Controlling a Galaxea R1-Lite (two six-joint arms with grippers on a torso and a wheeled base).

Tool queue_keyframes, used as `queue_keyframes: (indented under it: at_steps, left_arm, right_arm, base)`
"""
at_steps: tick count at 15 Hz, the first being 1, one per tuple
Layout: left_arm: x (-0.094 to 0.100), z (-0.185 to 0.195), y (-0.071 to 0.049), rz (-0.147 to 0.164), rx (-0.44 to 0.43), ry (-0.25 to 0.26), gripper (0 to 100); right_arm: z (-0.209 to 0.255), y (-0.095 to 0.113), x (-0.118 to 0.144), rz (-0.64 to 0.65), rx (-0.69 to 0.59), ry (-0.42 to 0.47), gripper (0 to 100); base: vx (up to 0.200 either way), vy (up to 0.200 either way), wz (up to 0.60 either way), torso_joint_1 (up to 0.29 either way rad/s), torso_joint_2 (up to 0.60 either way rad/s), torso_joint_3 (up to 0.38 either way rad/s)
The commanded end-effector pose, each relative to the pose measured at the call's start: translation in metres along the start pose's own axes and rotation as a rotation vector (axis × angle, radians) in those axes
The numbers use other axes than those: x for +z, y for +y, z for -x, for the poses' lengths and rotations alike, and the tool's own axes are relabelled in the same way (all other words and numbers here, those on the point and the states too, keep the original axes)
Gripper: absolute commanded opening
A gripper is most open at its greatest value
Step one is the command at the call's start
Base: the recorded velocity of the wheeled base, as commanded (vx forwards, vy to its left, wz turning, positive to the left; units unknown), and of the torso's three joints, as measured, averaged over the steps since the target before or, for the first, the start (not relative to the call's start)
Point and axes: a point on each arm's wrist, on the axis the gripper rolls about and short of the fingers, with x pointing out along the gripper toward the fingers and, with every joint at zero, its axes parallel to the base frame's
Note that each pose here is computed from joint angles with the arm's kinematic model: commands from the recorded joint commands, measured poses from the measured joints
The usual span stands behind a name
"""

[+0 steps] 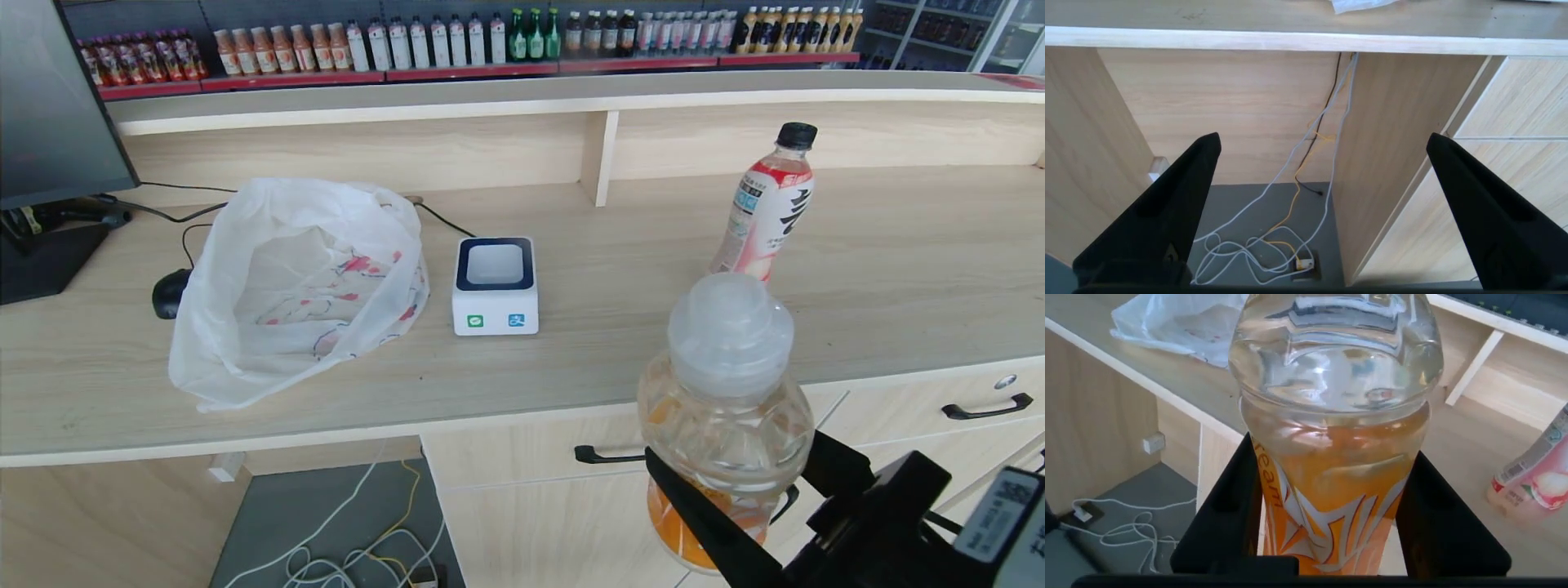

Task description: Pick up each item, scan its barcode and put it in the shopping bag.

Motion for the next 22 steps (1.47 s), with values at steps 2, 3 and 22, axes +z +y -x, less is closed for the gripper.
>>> queue_keyframes:
  at_steps: [2,3,22]
  left_arm:
    - [0.000,0.000,0.000,-0.001,0.000,-0.001,100]
    - [0.000,0.000,0.000,-0.001,0.000,-0.001,100]
    - [0.000,0.000,0.000,-0.001,0.000,-0.001,100]
  right_arm:
    - [0.001,0.004,-0.007,0.045,0.019,0.027,0]
    - [0.000,0.005,-0.009,0.056,0.021,0.033,0]
    - [0.025,0.018,-0.007,0.805,0.218,-0.130,0]
  base:
    - [0.000,0.000,0.00,0.000,0.00,0.000]
    - [0.000,0.000,0.00,0.000,0.00,0.000]
    - [0.000,0.000,0.00,0.000,0.00,0.000]
